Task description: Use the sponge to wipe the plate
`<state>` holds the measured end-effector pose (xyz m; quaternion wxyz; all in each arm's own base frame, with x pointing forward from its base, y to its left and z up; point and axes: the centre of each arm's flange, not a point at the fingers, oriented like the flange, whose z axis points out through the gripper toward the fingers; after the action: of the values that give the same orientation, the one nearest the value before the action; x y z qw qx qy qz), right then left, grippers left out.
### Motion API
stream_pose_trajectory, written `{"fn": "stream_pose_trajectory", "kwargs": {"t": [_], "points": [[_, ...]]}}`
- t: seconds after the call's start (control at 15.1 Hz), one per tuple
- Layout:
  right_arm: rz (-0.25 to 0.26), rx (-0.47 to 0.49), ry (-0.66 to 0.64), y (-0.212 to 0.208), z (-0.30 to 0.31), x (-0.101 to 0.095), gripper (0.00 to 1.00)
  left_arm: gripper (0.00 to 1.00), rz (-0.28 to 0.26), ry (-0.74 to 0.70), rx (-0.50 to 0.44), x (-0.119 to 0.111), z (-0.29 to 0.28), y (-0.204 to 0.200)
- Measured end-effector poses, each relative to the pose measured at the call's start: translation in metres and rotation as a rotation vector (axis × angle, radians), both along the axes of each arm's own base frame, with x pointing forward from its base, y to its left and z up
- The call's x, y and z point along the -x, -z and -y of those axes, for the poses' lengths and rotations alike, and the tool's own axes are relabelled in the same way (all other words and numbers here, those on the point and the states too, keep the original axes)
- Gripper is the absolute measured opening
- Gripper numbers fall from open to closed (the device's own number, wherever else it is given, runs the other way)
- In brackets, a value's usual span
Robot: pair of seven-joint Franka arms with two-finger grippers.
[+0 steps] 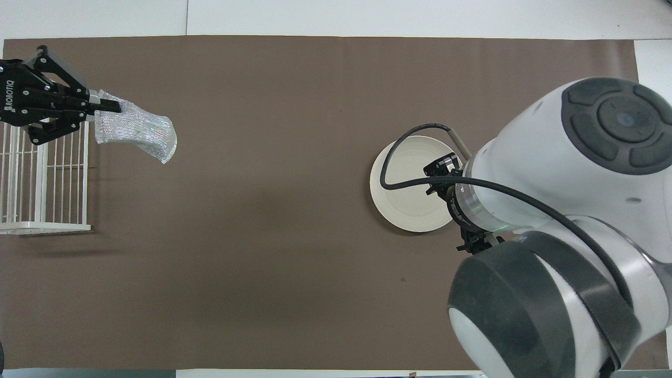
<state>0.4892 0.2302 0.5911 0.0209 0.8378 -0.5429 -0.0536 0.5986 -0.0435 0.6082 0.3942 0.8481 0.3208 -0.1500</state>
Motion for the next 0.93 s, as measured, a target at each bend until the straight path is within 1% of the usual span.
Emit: {"fn": "stream_pose_trajectory", "kwargs": {"t": [0.13,0.2,0.4,0.53,0.6,0.66,0.8,0.93], "points": [[0.037,-0.016,0.041,-0.003,-0.008,-0.001,1.0,0.04,0.016,0.009,0.116,0.021,0.018,0.024],[0.044,-0.029,0.068,-0.004,-0.013,-0.001,1.0,0.04,0.032,0.026,0.171,0.035,0.028,0.037],[0.04,-0.103,0.183,-0.005,-0.029,0.002,1.0,0.04,0.076,0.088,0.314,0.072,0.059,0.081],[0.029,-0.153,0.26,-0.005,-0.042,0.005,1.0,0.04,0.1,0.112,0.403,0.089,0.078,0.109],[0.033,-0.168,0.284,-0.004,-0.053,0.008,1.0,0.04,0.129,0.126,0.445,0.097,0.085,0.124],[0.043,-0.177,0.297,-0.001,-0.066,0.013,1.0,0.04,0.16,0.141,0.473,0.104,0.091,0.139],[0.058,-0.195,0.311,0.007,-0.092,0.025,1.0,0.04,0.208,0.177,0.502,0.117,0.1,0.163],[0.052,-0.222,0.332,0.012,-0.111,0.035,1.0,0.04,0.247,0.216,0.522,0.127,0.113,0.176]]}}
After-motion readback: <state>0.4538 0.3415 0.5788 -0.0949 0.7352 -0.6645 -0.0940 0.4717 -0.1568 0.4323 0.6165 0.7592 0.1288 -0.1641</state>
